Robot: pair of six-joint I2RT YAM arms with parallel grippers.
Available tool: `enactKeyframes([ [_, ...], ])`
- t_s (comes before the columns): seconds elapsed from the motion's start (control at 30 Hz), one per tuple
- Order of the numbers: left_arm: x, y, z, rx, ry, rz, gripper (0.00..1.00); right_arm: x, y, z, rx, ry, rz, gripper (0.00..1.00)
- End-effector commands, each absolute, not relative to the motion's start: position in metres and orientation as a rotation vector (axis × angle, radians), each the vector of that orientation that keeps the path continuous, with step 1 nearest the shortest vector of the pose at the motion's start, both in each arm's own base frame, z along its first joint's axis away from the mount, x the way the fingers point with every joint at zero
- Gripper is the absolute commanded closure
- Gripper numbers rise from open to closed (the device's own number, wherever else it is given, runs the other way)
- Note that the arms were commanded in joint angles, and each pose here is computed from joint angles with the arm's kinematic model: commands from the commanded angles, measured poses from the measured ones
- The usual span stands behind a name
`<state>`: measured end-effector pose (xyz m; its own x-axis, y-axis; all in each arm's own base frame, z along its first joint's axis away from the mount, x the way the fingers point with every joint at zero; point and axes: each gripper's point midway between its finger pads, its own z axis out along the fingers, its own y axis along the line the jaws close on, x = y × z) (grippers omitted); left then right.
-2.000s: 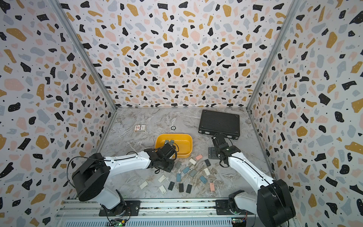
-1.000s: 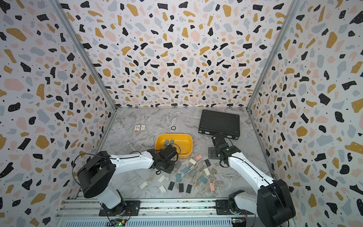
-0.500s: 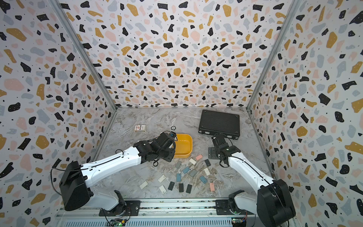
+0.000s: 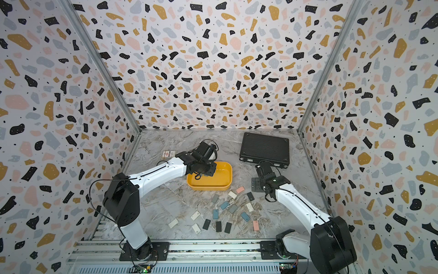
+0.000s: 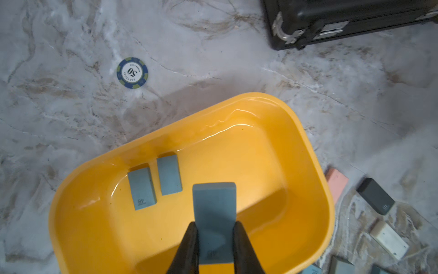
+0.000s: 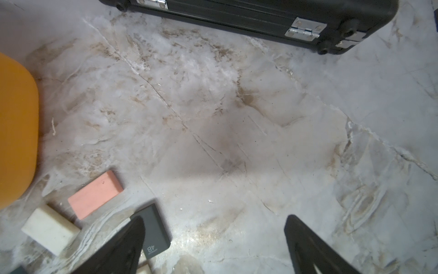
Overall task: Put the eraser in the storage box
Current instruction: Place the eraser in the storage box.
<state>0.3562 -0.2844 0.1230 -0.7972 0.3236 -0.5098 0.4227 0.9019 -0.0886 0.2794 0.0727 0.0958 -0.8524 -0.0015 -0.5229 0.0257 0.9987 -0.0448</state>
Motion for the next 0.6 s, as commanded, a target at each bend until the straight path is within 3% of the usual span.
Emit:
enactKeyframes([
  [0.0, 0.371, -0.296, 0.125, 0.555, 2.544, -0.319, 0.79, 0.281, 0.073, 0.101, 0.014, 2.593, -0.084, 0.05],
  [0.57, 0.4, -0.303, 0.063, 0.503, 2.649, -0.33, 0.78, 0.285, 0.077, 0.087, 0.018, 2.63, -0.078, 0.05],
])
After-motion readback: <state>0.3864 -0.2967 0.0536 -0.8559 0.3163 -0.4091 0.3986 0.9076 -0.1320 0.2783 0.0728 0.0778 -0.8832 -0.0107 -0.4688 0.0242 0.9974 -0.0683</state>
